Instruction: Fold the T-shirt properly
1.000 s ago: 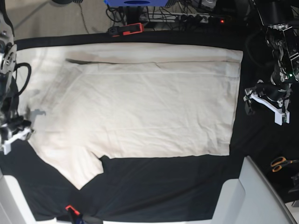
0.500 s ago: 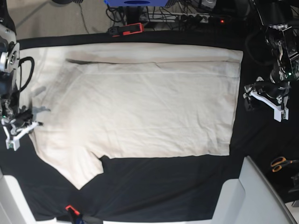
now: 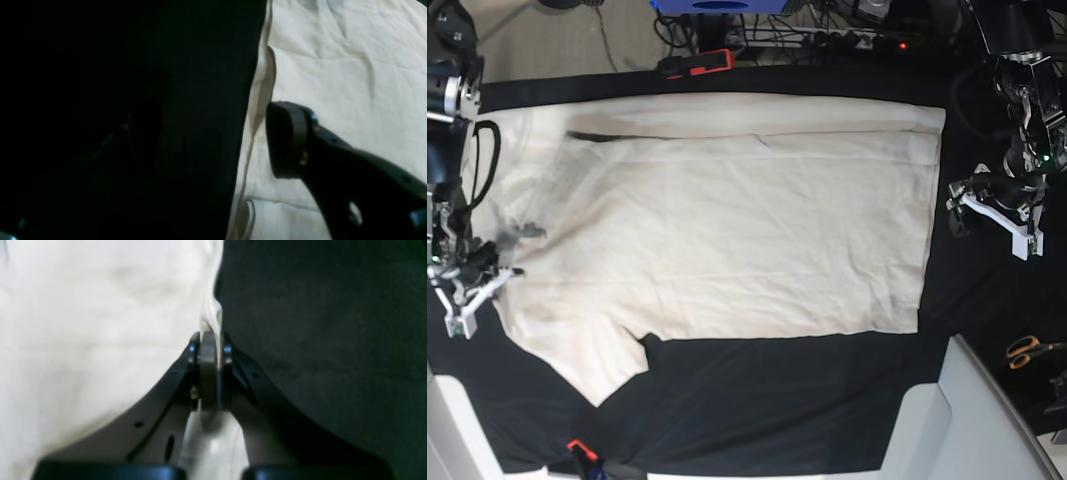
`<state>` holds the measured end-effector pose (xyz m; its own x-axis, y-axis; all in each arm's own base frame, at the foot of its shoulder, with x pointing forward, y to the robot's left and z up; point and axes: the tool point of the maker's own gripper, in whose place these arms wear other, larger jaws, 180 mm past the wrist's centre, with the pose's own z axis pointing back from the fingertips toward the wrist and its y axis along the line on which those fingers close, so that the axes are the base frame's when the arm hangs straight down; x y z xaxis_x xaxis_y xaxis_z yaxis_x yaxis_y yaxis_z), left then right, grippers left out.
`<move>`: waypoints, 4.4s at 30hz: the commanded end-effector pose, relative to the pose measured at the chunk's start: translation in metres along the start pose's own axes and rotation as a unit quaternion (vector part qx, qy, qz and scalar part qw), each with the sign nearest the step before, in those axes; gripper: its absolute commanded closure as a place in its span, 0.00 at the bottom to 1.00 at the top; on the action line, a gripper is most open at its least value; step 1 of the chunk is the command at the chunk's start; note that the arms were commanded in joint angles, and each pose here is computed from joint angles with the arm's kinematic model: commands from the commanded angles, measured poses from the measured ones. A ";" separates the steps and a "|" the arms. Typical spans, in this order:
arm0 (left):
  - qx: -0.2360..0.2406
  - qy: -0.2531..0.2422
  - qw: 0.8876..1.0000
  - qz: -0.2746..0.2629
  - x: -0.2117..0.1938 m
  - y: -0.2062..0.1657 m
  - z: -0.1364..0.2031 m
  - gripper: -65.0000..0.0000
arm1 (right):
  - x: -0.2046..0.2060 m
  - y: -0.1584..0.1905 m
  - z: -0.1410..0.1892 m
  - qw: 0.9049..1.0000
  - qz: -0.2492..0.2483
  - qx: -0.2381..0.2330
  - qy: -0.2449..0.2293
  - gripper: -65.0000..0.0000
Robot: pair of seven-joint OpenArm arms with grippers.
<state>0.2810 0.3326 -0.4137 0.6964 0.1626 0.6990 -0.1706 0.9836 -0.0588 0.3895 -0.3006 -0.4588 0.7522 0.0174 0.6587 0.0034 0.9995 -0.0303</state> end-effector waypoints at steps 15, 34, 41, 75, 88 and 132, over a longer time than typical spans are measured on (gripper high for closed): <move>0.004 -0.028 1.000 -0.008 0.021 0.005 0.004 0.27 | -0.016 0.013 0.041 0.999 0.032 0.006 0.001 1.00; 0.003 -0.027 1.000 -0.008 0.020 0.004 0.004 0.27 | -0.011 0.024 0.074 1.000 0.018 -0.005 0.001 0.49; 0.002 -0.027 1.000 -0.008 0.020 0.003 0.004 0.27 | 0.015 0.014 0.036 0.999 -0.024 0.009 0.029 0.50; 0.005 -0.029 1.000 -0.006 0.021 0.006 0.005 0.27 | -0.001 0.001 0.004 0.995 -0.084 0.017 0.053 1.00; 0.001 -0.037 0.999 -0.005 0.030 0.002 0.001 0.27 | 0.007 -0.003 0.005 0.996 -0.082 0.013 0.044 1.00; -0.004 -0.075 0.997 0.016 0.078 0.001 -0.013 0.27 | -0.021 -0.002 -0.007 0.991 -0.121 0.006 0.062 1.00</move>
<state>0.3339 0.3364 -0.3883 0.6213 0.2015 0.7573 -0.1860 0.9767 -0.1073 0.3663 -0.2947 -0.4919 0.8209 -0.2368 0.5196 0.1926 0.9715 0.1384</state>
